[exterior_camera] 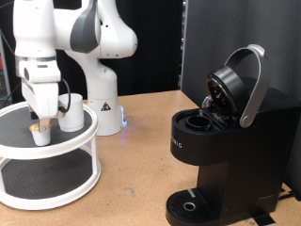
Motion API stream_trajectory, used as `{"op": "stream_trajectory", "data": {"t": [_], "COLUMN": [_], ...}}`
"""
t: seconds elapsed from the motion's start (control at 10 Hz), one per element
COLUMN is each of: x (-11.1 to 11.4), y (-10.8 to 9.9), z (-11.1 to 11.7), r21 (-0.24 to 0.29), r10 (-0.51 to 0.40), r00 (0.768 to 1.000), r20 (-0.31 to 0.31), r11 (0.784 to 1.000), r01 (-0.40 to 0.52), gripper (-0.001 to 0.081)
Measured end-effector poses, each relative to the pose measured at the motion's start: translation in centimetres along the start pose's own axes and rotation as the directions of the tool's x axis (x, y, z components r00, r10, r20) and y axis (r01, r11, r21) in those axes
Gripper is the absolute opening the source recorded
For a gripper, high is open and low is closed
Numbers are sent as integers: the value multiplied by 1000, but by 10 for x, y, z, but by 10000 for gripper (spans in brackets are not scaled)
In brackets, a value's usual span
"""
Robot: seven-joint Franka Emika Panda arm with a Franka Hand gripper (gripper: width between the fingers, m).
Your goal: Make a cup of coffee with the keurig machine
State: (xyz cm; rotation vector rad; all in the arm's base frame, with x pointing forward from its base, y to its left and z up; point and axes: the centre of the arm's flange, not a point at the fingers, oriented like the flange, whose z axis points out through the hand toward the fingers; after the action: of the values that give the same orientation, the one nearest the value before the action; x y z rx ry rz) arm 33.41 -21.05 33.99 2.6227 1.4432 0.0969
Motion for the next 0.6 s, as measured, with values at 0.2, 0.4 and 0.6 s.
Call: {"op": "stream_trajectory", "data": {"t": [0.2,0.4,0.6], "x": [-1,-1,-1], "y": [1,1,2], "z": [6,11,14], "r21": [-2,9,16], "r10": [4,18,32], "r00": [1000,1000,999], "r20": [3,6,5], "r11": [1000,1000,999], "r01": [-4,-18,-33], "gripper": [803,803,803]}}
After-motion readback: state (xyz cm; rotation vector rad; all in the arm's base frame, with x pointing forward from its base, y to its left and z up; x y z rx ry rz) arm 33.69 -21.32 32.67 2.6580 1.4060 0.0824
